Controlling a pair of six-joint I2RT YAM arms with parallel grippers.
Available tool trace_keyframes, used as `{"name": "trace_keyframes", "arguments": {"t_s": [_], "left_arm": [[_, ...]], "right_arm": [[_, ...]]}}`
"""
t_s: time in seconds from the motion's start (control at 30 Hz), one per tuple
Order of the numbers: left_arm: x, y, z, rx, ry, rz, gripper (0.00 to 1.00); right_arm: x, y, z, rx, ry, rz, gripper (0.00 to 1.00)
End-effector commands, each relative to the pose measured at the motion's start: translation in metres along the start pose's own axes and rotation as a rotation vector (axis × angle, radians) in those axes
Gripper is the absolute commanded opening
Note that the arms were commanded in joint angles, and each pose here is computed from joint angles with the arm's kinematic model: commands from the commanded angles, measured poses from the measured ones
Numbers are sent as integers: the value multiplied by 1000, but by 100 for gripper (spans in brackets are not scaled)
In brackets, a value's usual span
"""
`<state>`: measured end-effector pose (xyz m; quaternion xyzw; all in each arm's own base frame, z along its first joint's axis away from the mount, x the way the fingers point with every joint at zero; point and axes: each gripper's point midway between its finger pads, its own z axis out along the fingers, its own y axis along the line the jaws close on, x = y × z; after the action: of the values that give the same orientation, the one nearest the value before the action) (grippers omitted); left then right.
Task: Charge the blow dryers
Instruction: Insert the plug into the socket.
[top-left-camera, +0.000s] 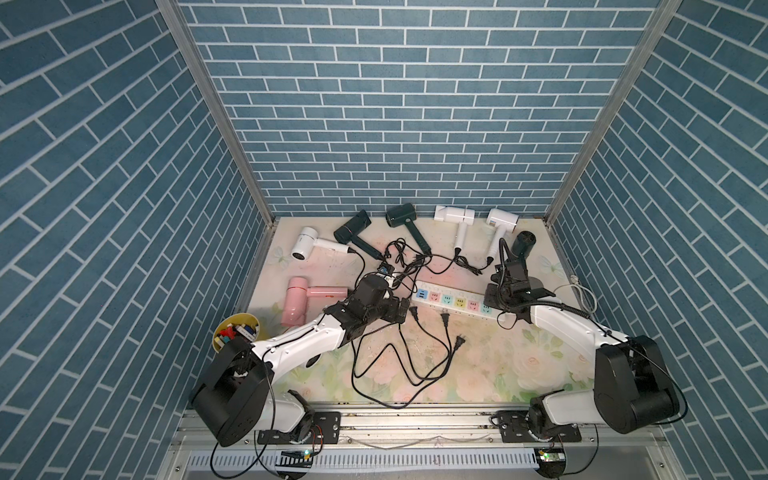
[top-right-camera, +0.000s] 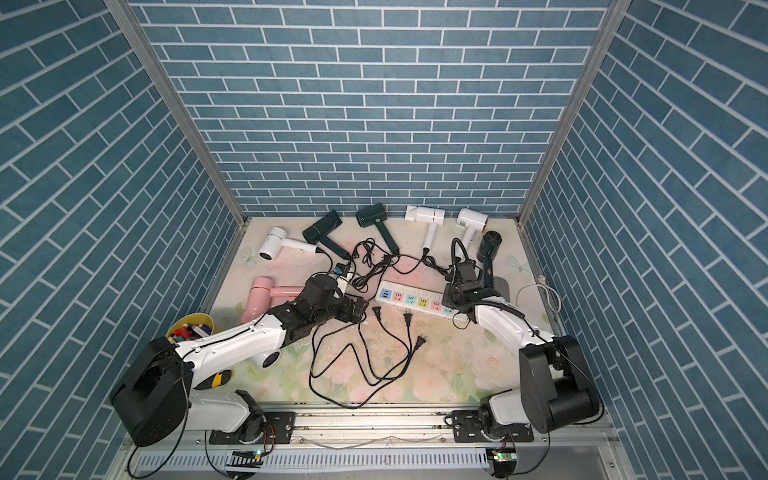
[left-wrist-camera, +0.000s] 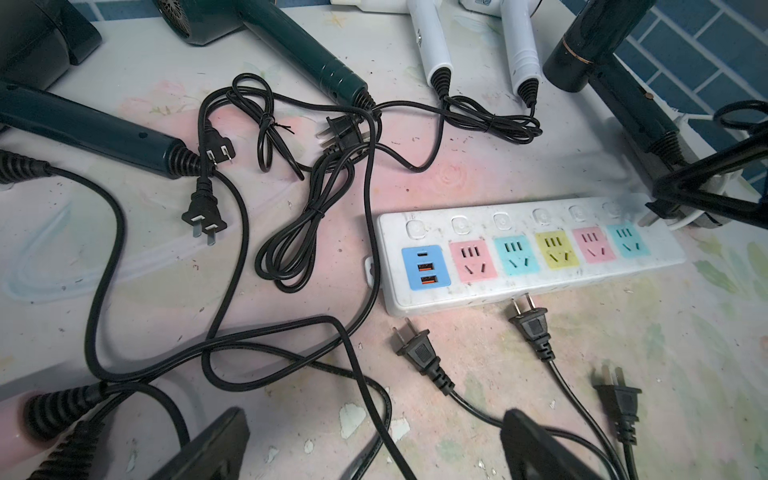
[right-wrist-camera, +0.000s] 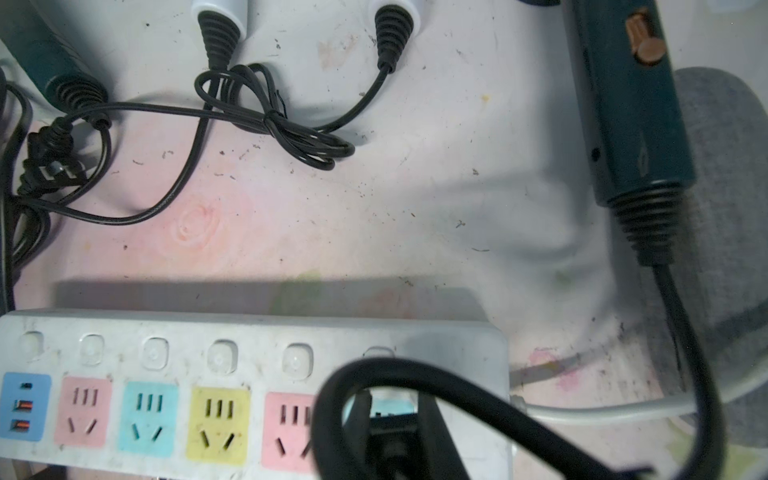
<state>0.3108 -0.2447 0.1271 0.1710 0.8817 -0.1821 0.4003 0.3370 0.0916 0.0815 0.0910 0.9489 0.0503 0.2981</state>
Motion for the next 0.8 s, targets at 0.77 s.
{"name": "trace_keyframes", "arguments": {"t_s": [0.77], "left_arm": [[-8,-1,-4,2,-43,22,99]], "right_arm": [[44,-8,20,84,89,-76,0]]}}
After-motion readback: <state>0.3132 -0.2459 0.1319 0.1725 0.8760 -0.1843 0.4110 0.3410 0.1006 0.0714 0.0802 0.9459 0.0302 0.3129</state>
